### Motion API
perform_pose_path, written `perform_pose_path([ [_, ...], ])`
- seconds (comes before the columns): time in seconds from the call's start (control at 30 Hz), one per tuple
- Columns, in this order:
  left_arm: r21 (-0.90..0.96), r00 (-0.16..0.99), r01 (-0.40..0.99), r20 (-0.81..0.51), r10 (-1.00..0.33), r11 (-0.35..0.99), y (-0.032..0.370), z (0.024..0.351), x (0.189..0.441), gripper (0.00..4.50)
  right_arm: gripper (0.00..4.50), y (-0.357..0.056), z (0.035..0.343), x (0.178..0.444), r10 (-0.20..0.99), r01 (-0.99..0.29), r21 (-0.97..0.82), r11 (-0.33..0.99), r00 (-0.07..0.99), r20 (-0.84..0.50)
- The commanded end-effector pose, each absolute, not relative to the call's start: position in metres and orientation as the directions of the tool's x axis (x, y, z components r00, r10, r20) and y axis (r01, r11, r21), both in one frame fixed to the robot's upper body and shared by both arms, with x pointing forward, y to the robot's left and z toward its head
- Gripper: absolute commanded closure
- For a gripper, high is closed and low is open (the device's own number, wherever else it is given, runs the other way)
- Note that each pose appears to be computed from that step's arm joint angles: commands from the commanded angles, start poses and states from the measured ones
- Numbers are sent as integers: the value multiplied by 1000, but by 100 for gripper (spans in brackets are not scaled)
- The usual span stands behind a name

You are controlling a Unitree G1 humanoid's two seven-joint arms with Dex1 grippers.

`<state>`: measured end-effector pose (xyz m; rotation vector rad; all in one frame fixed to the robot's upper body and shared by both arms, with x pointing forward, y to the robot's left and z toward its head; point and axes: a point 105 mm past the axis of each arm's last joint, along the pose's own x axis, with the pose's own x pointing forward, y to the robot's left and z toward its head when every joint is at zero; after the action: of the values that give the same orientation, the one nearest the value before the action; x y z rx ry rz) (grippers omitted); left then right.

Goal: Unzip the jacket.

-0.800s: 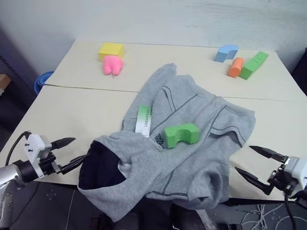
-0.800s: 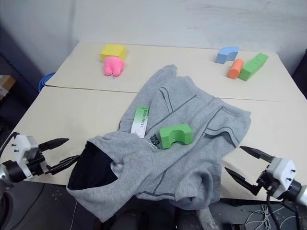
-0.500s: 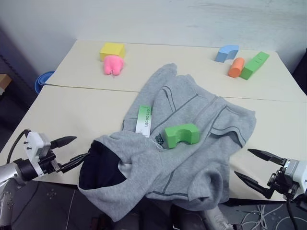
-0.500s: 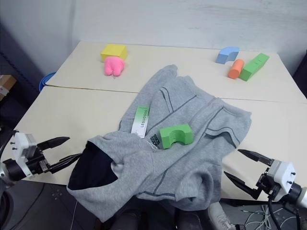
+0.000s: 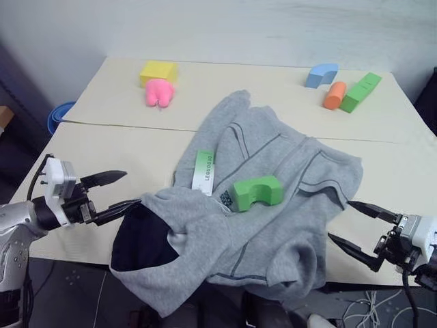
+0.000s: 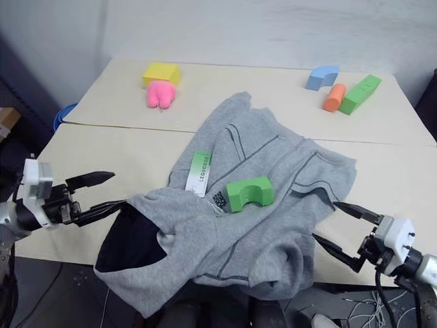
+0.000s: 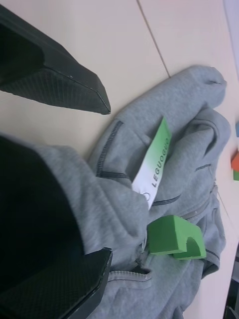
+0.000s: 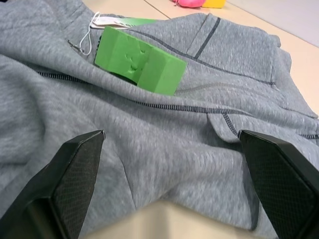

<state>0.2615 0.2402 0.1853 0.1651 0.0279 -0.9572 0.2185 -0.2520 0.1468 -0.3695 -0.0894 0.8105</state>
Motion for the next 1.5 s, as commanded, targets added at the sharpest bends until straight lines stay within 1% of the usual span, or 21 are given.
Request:
perform_pose_path([
  [0.03,106,504,862,-64,-861,497,221,195,257,0,1,-217,177,229,819,-779,-374,504,568,-80],
  [0.17,72,439,897,-53,-897,436,204,192,258,0,1,-174,197,256,880,-892,-302,337,412,-236],
  [0.37,66,374,926,-33,-927,371,181,186,262,0,1,-147,189,312,787,-924,-297,242,366,-496],
  [0.43,60,356,933,-30,-934,354,175,184,262,0,1,-133,188,333,758,-931,-281,235,356,-547],
  [0.53,51,346,938,-26,-938,344,170,178,261,0,1,-114,186,349,749,-953,-248,171,290,-596],
  [0.6,47,343,939,-26,-939,341,168,174,259,0,1,-110,180,362,700,-956,-258,139,280,-658],
  [0.7,43,342,939,-23,-939,341,166,169,258,0,1,-111,167,359,650,-990,-110,93,144,-746],
  [0.73,43,343,939,-20,-939,342,165,168,257,0,19,-115,162,356,622,-996,-59,71,90,-778],
  [0.8,44,345,938,-16,-939,344,165,167,257,0,58,-118,160,354,597,-999,-10,45,35,-801],
  [0.87,44,349,937,-13,-937,348,165,166,257,0,123,-111,166,349,638,-998,51,22,-25,-770],
  [0.97,44,351,936,-9,-936,350,164,165,256,0,211,-104,177,344,700,-998,57,-6,-45,-713],
  [1.03,43,354,934,-5,-935,354,164,164,255,0,236,-106,190,344,771,-1000,-12,15,19,-637],
  [1.13,42,357,933,-2,-934,356,164,164,254,0,238,-114,204,338,824,-995,-92,31,77,-561],
  [1.2,42,357,933,-1,-934,357,164,163,253,0,238,-129,228,333,881,-976,-182,117,187,-435],
  [1.23,43,358,933,-1,-934,357,165,163,253,0,238,-147,243,331,887,-954,-213,212,280,-367],
  [1.27,45,359,933,0,-934,358,165,164,253,0,238,-173,254,330,855,-913,-239,330,397,-334],
  [1.3,47,359,932,0,-933,359,165,164,253,0,238,-189,260,328,822,-879,-252,404,470,-321],
  [1.37,57,355,933,4,-935,354,163,166,254,0,238,-254,255,324,616,-718,-285,635,694,-374],
  [1.4,61,352,934,5,-936,352,162,167,254,0,238,-273,252,321,537,-657,-300,691,746,-394],
  [1.43,67,344,937,10,-939,344,160,169,253,0,238,-305,241,316,401,-554,-329,765,809,-429],
  [1.5,82,318,944,20,-948,319,153,173,252,0,238,-351,219,304,185,-383,-373,845,864,-468],
])
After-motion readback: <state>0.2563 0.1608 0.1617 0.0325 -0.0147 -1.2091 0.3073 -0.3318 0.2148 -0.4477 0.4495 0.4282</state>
